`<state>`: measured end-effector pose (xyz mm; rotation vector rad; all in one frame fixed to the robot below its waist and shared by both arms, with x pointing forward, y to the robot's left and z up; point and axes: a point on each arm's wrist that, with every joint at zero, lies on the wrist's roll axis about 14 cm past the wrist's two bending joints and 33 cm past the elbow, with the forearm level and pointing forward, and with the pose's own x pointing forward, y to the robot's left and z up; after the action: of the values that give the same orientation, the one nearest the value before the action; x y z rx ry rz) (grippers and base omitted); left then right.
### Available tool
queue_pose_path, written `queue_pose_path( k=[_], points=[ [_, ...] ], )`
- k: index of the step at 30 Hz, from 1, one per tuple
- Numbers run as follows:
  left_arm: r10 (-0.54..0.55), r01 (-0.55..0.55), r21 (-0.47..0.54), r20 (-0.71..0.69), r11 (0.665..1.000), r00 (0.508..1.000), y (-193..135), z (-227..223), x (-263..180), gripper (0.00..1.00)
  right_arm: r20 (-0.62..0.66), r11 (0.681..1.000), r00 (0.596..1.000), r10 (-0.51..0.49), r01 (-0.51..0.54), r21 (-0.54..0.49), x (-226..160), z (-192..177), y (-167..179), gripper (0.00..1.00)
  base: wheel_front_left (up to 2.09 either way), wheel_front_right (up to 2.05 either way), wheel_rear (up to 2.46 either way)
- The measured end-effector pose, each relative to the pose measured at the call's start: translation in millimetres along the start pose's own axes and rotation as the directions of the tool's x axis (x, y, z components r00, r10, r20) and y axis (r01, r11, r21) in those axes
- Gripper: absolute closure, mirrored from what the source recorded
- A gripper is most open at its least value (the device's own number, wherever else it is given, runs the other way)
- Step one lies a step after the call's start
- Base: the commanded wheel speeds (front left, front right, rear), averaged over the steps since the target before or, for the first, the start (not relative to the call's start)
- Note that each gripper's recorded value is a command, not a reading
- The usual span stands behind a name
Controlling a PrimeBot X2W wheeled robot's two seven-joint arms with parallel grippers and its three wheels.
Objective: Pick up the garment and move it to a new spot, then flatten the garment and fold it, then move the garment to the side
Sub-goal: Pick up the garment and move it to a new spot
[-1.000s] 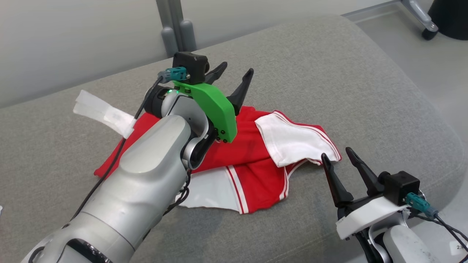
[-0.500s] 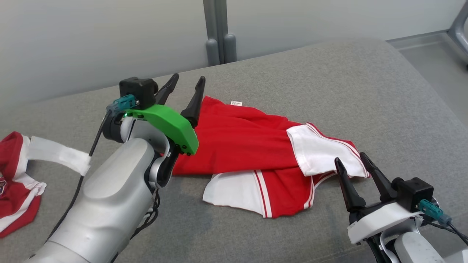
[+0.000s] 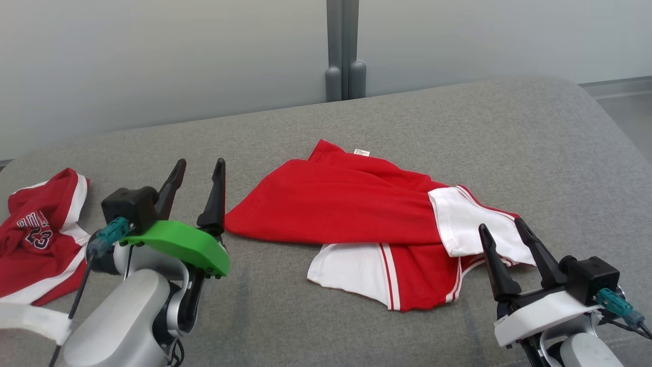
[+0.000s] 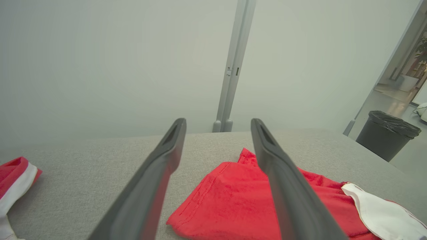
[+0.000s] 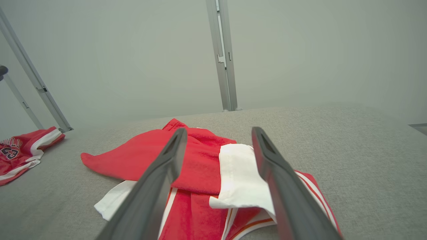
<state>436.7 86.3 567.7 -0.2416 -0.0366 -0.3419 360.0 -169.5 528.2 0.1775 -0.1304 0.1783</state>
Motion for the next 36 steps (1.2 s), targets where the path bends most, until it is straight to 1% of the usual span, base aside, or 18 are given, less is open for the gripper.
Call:
queue_pose_path(
  k=[4, 7, 12, 17, 23, 36],
  points=[
    [0.071, -0.071, -0.009, 0.040, 0.997, 0.997, 15, 7, -20, 0.00, 0.013, 1.000, 1.000, 0.013, -0.013, -0.005, 3, 4, 3, 0.00, 0.00, 0.00, 0.00],
    [0.133, -0.132, -0.016, 0.101, 0.991, 0.986, 27, 20, -33, 0.00, 0.019, 1.000, 1.000, 0.013, -0.013, -0.007, 3, 6, 4, 0.00, 0.00, 0.00, 0.00],
    [0.221, -0.218, -0.035, 0.131, 0.975, 0.966, 40, 18, -58, 0.00, 0.028, 1.000, 1.000, 0.008, -0.008, -0.002, 3, 7, 6, 0.00, 0.00, 0.00, 0.00],
    [0.240, -0.238, -0.034, 0.141, 0.971, 0.961, 43, 11, -74, 0.00, 0.027, 1.000, 1.000, -0.002, 0.002, -0.003, 1, 6, 4, 0.00, 0.00, 0.00, 0.00],
    [0.255, -0.248, -0.063, 0.142, 0.967, 0.957, 39, 0, -88, 0.00, 0.028, 1.000, 0.999, -0.021, 0.021, 0.004, -3, 6, 1, 0.00, 0.00, 0.00, 0.00],
    [0.245, -0.240, -0.055, 0.144, 0.969, 0.959, 39, -7, -88, 0.00, 0.012, 1.000, 1.000, -0.014, 0.014, -0.006, -4, 2, 1, 0.00, 0.00, 0.00, 0.00]
  ],
)
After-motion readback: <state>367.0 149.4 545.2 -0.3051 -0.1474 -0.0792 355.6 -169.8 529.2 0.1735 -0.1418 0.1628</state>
